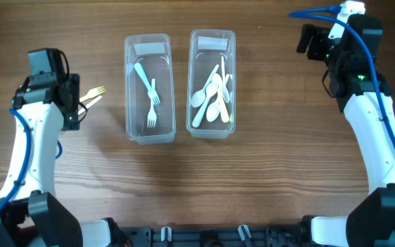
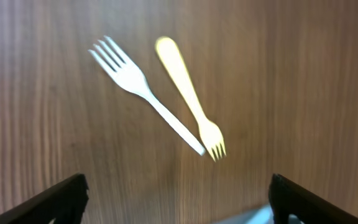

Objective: Pack container
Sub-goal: 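Return the left gripper to the table and grasp the second white fork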

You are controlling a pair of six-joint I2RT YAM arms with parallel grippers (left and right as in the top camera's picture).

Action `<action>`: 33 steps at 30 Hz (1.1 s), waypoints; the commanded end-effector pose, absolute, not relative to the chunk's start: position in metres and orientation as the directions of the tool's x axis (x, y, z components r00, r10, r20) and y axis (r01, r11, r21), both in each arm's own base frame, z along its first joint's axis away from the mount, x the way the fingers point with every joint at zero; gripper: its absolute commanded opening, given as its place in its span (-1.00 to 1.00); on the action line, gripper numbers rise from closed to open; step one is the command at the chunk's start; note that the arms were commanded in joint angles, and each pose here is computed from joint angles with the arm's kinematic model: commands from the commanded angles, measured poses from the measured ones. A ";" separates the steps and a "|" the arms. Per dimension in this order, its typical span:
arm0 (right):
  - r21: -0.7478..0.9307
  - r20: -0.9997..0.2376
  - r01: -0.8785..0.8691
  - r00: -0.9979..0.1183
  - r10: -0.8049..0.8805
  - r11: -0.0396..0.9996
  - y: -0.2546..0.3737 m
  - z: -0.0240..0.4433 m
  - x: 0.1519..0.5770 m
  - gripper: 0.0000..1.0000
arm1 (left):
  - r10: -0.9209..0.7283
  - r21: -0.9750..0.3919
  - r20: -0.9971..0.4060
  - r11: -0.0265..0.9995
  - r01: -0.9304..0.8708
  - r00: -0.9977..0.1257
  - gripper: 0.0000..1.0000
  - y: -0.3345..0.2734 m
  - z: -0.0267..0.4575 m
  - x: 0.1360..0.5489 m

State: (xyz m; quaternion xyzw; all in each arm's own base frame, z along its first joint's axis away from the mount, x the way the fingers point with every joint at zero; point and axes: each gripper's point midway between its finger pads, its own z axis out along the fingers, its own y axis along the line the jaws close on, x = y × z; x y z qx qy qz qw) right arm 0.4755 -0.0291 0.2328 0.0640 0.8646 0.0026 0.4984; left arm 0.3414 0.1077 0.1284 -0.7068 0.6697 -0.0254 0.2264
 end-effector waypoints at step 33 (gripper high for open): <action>0.055 -0.871 0.120 -0.479 0.107 0.991 -0.033 0.240 0.475 1.00 | -0.881 -0.152 -0.070 -0.455 -0.877 0.469 0.28 0.123 -0.009 0.346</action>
